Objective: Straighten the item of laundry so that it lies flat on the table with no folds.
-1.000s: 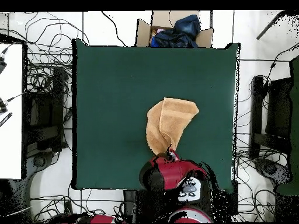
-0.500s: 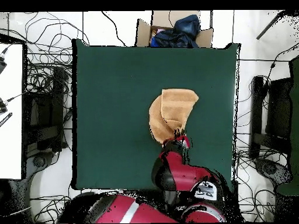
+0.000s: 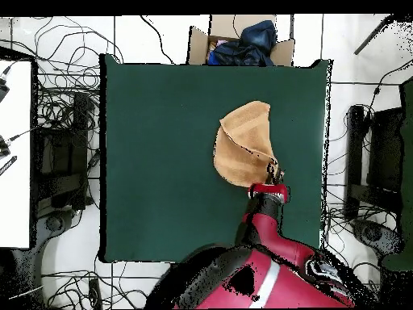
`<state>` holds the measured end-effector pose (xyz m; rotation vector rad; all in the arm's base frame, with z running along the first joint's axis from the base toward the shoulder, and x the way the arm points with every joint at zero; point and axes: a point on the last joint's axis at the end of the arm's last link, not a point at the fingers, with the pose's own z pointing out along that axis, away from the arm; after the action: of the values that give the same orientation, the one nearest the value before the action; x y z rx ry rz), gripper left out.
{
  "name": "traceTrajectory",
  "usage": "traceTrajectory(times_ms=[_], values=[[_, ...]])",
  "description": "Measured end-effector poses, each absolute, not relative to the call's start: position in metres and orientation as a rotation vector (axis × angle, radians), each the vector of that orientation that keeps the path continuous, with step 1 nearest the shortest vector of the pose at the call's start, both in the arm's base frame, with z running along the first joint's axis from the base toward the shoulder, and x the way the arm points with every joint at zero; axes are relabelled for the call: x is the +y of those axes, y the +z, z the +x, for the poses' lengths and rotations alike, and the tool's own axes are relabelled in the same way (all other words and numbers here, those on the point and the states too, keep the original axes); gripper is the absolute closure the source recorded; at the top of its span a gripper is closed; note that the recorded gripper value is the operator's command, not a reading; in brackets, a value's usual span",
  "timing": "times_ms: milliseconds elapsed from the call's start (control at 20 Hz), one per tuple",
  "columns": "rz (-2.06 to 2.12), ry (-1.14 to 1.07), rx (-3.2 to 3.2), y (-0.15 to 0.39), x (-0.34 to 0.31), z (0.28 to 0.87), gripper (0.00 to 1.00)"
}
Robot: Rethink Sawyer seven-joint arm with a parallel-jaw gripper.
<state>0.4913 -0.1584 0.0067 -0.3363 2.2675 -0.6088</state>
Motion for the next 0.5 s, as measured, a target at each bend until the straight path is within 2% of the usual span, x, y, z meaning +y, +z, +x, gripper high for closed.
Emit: traceTrajectory(times_ms=[500], values=[[-0.062, -0.564, 2.318, -0.023, -0.167, 0.469, 1.00]])
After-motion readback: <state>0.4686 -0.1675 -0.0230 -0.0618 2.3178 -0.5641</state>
